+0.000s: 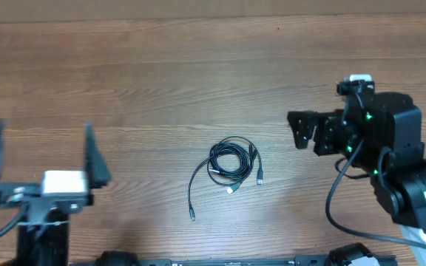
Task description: Untangle cables
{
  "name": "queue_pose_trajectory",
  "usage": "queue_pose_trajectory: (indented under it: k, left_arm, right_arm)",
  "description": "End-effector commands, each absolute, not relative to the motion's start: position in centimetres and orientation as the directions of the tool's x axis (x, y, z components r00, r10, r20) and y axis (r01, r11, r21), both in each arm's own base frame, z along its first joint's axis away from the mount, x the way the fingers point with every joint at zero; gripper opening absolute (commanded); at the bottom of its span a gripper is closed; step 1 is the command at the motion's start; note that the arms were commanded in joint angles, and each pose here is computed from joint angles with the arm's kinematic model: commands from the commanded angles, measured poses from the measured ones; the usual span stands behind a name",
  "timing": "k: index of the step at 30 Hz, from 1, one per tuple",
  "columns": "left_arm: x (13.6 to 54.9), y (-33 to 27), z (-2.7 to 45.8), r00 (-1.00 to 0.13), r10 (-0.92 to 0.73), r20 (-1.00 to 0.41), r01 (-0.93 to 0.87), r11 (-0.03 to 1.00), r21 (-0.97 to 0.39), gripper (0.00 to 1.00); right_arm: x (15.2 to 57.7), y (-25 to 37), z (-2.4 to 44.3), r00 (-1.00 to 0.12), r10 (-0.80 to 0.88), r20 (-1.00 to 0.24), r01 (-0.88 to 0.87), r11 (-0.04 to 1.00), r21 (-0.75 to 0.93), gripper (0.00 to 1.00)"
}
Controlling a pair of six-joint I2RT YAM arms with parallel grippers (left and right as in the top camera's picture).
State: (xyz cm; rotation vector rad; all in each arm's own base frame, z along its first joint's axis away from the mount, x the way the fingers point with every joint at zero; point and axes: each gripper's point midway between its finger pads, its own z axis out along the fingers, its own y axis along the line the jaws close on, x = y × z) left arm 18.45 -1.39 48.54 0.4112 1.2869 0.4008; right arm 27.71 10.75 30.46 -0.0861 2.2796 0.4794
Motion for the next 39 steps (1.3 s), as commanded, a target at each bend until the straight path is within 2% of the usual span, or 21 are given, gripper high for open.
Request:
queue_pose_trajectory:
  k: [1, 4, 7, 12, 14, 17, 20, 22, 24, 27, 29, 31, 35, 39]
  left_arm:
    - [18.0, -6.7, 46.6, 0.334, 0.464, -0.82, 0.235, 0.802, 0.55, 1.0]
    - [17.5, -7.9, 46.3, 0.359, 0.449, -0.818, 0.298, 0.775, 0.557, 1.0]
    - [17.6, -7.4, 47.2, 0.375, 0.452, -0.809, 0.254, 0.789, 0.559, 1.0]
    - [18.7, -3.1, 48.0, 0.26, 0.29, -0.921, 0.094, 0.942, 0.323, 1.0]
    - [18.9, -1.7, 48.4, 0.248, 0.287, -0.925, 0.014, 0.954, 0.299, 1.0]
    - [18.9, -1.7, 48.4, 0.248, 0.286, -0.925, 0.016, 0.954, 0.299, 0.99]
    - [18.9, -1.8, 48.4, 0.248, 0.286, -0.925, 0.016, 0.954, 0.299, 1.0]
    - [19.0, -1.7, 48.4, 0.247, 0.286, -0.926, 0.015, 0.954, 0.299, 1.0]
    - [19.1, -1.8, 48.4, 0.244, 0.287, -0.926, 0.017, 0.954, 0.3, 1.0]
    - [19.6, -1.8, 48.2, 0.234, 0.288, -0.929, 0.02, 0.954, 0.3, 1.0]
    - [19.9, -1.8, 47.9, 0.222, 0.289, -0.931, 0.024, 0.953, 0.301, 0.99]
    - [20.1, -1.9, 47.7, 0.214, 0.289, -0.933, 0.026, 0.953, 0.302, 1.0]
    - [20.6, -1.9, 47.4, 0.197, 0.29, -0.936, 0.032, 0.953, 0.302, 1.0]
    - [21.8, -2.0, 46.1, 0.141, 0.287, -0.947, 0.052, 0.953, 0.297, 1.0]
  right_arm:
    - [27.6, 14.1, 31.8, -0.693, 0.061, -0.718, -0.353, 0.84, 0.412, 1.0]
    - [28.7, 15.1, 32.2, -0.644, -0.007, -0.765, -0.443, 0.818, 0.366, 1.0]
    - [30.4, 15.4, 34.4, -0.552, 0.004, -0.834, -0.484, 0.813, 0.324, 1.0]
    - [31.2, 15.2, 41.9, -0.354, 0.067, -0.933, -0.529, 0.809, 0.258, 1.0]
    - [31.0, 12.7, 45.0, -0.301, 0.085, -0.95, -0.422, 0.881, 0.213, 1.0]
    - [30.1, 9.1, 46.8, -0.277, 0.024, -0.961, -0.269, 0.958, 0.101, 1.0]
    - [29.2, 5.8, 49.3, -0.217, -0.025, -0.976, -0.123, 0.992, 0.002, 1.0]
    - [28.8, 4.6, 52.0, -0.133, -0.024, -0.991, -0.065, 0.998, -0.016, 1.0]
    - [28.2, 3.8, 55.9, 0.002, 0.013, -1.0, -0.034, 0.999, 0.013, 1.0]
    - [27.1, 4.1, 62.0, 0.233, 0.086, -0.969, -0.078, 0.995, 0.069, 1.0]
    - [26.4, 4.9, 64.2, 0.315, 0.11, -0.943, -0.137, 0.988, 0.07, 1.0]
    - [26.4, 5.9, 64.6, 0.331, 0.115, -0.937, -0.19, 0.98, 0.053, 1.0]
    - [28.8, 7.4, 58.4, 0.091, 0.035, -0.995, -0.222, 0.975, 0.014, 1.0]
    - [30.2, 8.7, 54.6, 0.009, -0.051, -0.999, -0.25, 0.967, -0.052, 1.0]
